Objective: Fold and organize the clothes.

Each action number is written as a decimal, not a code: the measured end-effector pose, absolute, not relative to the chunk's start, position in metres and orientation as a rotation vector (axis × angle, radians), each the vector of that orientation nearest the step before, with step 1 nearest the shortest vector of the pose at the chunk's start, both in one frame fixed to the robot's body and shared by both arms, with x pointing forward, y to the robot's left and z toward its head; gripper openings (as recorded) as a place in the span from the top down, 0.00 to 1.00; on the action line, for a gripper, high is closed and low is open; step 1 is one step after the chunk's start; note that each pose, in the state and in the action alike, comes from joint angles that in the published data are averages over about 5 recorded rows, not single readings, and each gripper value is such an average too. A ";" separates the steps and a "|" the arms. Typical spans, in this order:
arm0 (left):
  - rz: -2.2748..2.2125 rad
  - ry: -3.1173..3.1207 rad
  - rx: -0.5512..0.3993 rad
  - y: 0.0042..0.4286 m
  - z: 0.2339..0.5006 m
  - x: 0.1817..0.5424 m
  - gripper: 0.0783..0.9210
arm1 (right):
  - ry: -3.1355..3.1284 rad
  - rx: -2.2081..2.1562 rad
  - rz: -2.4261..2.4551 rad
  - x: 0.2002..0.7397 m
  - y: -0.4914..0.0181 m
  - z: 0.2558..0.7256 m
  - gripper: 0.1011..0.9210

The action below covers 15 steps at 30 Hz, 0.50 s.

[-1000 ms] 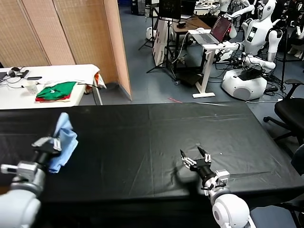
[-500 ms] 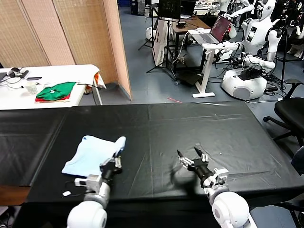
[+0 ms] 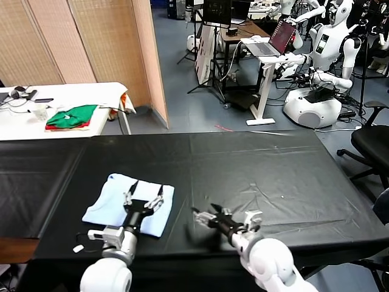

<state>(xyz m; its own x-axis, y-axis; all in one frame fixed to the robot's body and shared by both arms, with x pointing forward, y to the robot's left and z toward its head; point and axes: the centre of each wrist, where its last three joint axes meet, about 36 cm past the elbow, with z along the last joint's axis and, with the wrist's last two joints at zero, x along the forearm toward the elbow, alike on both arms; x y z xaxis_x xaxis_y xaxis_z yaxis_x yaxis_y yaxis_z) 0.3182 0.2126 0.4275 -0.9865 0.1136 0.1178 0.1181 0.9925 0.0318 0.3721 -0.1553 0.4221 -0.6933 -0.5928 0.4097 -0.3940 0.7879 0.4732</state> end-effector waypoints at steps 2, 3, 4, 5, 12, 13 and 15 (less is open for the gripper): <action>-0.082 -3.025 -0.144 0.219 0.429 0.317 0.02 | -2.393 0.773 -0.489 0.375 -0.141 0.419 0.02; -0.090 -3.027 -0.127 0.222 0.429 0.315 0.02 | -2.380 0.791 -0.496 0.377 -0.134 0.417 0.02; -0.094 -3.028 -0.110 0.223 0.429 0.314 0.02 | -2.369 0.807 -0.502 0.379 -0.128 0.415 0.02; -0.098 -3.028 -0.093 0.225 0.429 0.313 0.02 | -2.358 0.821 -0.508 0.381 -0.121 0.414 0.02; -0.123 -3.033 -0.022 0.227 0.426 0.302 0.02 | -2.308 0.863 -0.528 0.395 -0.091 0.401 0.12; -0.124 -3.034 -0.016 0.226 0.426 0.301 0.02 | -2.305 0.863 -0.528 0.396 -0.088 0.399 0.15; -0.125 -3.035 -0.004 0.226 0.426 0.298 0.02 | -2.301 0.859 -0.529 0.399 -0.084 0.396 0.26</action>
<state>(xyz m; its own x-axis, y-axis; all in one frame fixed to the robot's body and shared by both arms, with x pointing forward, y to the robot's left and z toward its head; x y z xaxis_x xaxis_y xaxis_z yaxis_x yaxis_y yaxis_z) 0.2977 0.2264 0.4261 -0.9946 -0.0014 0.1040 0.0071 0.9966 0.0815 0.3988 -0.0840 0.3965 -0.5972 -0.6902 0.4087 -0.4427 0.7085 0.5496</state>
